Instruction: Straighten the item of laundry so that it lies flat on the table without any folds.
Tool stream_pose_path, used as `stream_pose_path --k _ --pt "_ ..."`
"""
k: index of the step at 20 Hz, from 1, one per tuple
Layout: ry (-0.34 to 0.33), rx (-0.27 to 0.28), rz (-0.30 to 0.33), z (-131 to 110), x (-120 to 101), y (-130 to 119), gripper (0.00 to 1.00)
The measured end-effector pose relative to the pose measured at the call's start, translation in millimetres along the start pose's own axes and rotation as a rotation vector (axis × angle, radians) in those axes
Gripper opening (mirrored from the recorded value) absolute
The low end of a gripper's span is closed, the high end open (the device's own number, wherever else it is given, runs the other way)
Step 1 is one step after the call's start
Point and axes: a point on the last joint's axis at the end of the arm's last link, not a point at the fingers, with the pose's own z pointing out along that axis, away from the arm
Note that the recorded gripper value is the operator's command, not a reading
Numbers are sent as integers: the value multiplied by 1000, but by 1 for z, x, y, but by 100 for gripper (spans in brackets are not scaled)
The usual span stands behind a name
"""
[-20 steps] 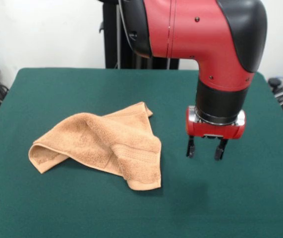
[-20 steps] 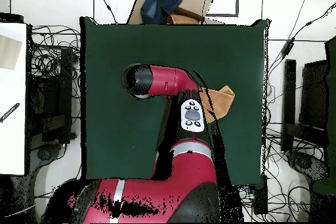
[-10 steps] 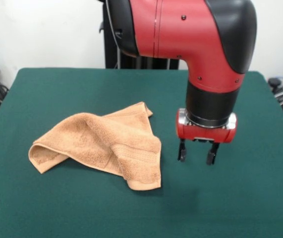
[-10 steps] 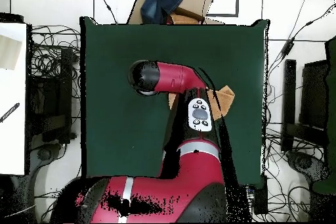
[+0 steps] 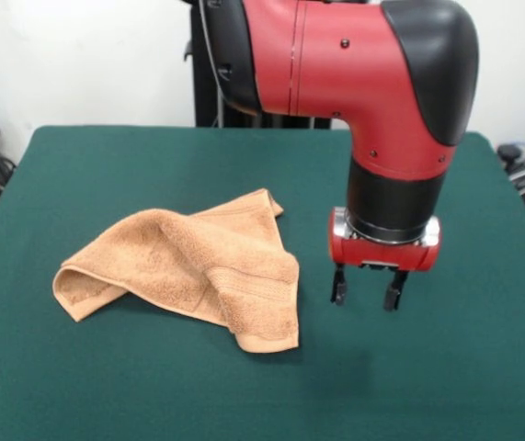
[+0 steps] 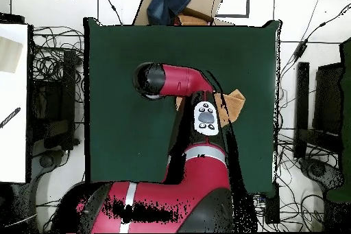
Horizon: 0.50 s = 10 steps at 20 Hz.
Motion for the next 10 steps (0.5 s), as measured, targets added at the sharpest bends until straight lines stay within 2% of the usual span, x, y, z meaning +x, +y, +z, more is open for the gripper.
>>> stream_pose_path --k 10 --pt "-5 1 -6 -10 2 4 100"
